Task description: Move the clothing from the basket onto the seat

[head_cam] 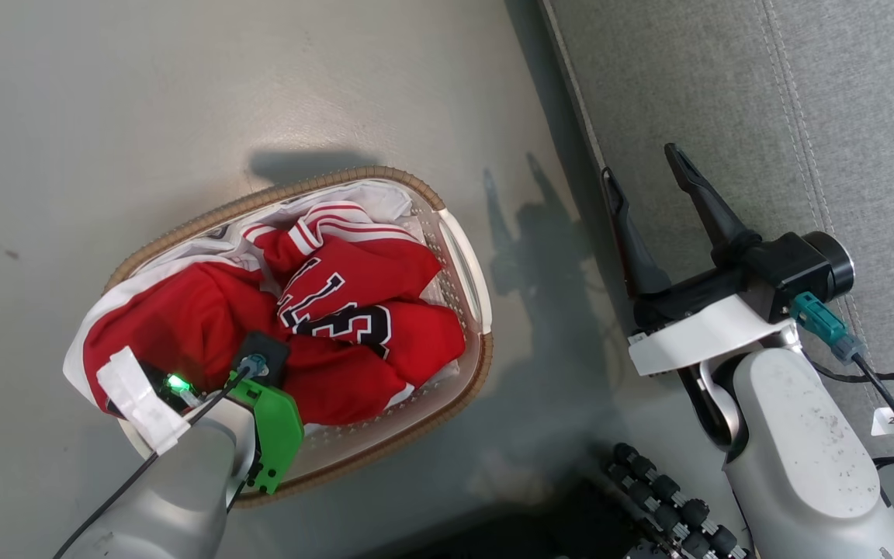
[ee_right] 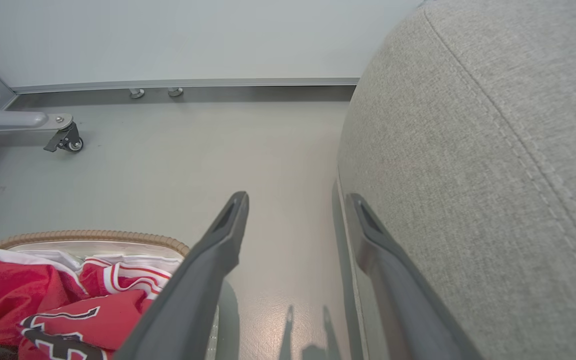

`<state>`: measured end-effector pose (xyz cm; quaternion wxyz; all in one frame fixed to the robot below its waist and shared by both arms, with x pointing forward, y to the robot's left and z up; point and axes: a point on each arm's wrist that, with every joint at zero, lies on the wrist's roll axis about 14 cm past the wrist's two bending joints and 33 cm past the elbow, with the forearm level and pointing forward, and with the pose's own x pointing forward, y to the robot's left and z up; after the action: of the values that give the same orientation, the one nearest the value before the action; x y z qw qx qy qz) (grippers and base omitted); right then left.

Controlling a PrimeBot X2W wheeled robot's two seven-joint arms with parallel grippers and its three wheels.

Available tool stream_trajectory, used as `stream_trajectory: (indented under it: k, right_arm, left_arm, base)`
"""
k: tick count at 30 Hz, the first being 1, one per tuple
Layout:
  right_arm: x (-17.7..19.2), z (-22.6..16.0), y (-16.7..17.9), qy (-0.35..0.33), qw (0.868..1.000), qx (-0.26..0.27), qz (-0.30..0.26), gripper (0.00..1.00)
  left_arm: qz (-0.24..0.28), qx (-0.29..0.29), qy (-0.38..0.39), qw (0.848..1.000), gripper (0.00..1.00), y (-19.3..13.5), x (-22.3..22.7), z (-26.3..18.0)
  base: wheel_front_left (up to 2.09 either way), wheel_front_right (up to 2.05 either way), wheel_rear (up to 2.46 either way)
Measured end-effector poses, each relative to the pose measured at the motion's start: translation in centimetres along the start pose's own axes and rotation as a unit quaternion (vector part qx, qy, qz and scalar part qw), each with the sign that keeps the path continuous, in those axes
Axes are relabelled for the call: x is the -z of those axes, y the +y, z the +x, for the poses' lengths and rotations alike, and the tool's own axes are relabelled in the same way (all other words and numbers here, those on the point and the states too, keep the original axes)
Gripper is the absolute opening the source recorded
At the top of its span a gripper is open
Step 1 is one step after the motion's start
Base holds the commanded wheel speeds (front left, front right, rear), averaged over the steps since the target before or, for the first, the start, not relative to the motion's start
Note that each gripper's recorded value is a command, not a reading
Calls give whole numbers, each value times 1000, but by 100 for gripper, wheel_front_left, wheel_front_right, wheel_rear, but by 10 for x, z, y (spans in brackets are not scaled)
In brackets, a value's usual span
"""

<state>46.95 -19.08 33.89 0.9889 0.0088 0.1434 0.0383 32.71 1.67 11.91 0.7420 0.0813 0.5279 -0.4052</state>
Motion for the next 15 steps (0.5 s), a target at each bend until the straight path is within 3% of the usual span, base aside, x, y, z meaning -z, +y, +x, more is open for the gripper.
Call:
stream_trajectory:
  k: [8,15]
  right_arm:
    - [-18,-6,-2,-19,1000,4,0,100]
    - [-42,-21,1,-42,999,4,6,100]
  left_arm:
    - [-9,-6,-45,999,0,-5,-18,-12]
    - [-13,-7,-131,991,0,-21,-68,-36]
  base:
    - [0,0,0]
    - [0,0,0]
